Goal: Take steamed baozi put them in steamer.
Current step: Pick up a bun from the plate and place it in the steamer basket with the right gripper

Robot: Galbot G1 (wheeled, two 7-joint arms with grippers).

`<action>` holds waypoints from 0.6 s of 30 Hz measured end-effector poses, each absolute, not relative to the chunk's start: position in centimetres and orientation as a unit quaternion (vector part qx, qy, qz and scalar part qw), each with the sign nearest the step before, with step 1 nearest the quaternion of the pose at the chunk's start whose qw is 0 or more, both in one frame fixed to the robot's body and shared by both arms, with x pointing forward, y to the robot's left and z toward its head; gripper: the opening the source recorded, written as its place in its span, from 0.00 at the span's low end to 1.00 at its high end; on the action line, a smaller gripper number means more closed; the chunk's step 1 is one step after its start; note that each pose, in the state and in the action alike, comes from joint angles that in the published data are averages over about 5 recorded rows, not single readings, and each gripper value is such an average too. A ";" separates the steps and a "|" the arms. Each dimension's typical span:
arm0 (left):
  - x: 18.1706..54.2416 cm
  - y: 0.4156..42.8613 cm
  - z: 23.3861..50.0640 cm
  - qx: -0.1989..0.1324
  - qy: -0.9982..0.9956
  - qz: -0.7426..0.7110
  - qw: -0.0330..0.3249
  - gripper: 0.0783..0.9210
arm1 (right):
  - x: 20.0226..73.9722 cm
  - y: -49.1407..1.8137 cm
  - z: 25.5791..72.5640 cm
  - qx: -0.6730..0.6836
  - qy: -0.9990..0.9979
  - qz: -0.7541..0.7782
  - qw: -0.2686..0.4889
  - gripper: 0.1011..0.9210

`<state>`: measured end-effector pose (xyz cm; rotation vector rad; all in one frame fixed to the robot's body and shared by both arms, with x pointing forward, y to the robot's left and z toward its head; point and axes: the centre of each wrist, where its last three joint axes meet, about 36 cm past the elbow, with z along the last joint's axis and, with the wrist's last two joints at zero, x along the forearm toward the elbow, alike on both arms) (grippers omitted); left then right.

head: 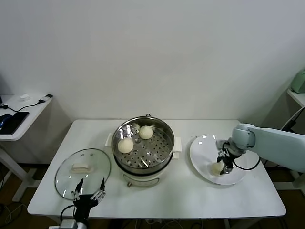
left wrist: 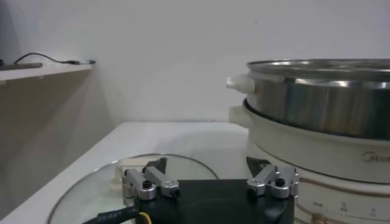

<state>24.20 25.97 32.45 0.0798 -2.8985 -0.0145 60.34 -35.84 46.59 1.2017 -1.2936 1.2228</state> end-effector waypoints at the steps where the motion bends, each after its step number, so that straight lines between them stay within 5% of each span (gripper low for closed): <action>1: 24.2 25.9 32.5 0.027 -0.992 -0.005 0.120 0.88 | 60.3 -35.9 46.8 0.493 -0.529 0.500 0.476 0.53; 10: 24.1 25.8 32.9 0.026 -0.993 -0.006 0.116 0.88 | 61.8 -34.4 52.0 0.506 -0.528 0.515 0.446 0.52; 18: 24.2 25.7 33.3 0.024 -0.994 -0.008 0.110 0.88 | 64.9 -28.5 63.6 0.537 -0.518 0.565 0.352 0.52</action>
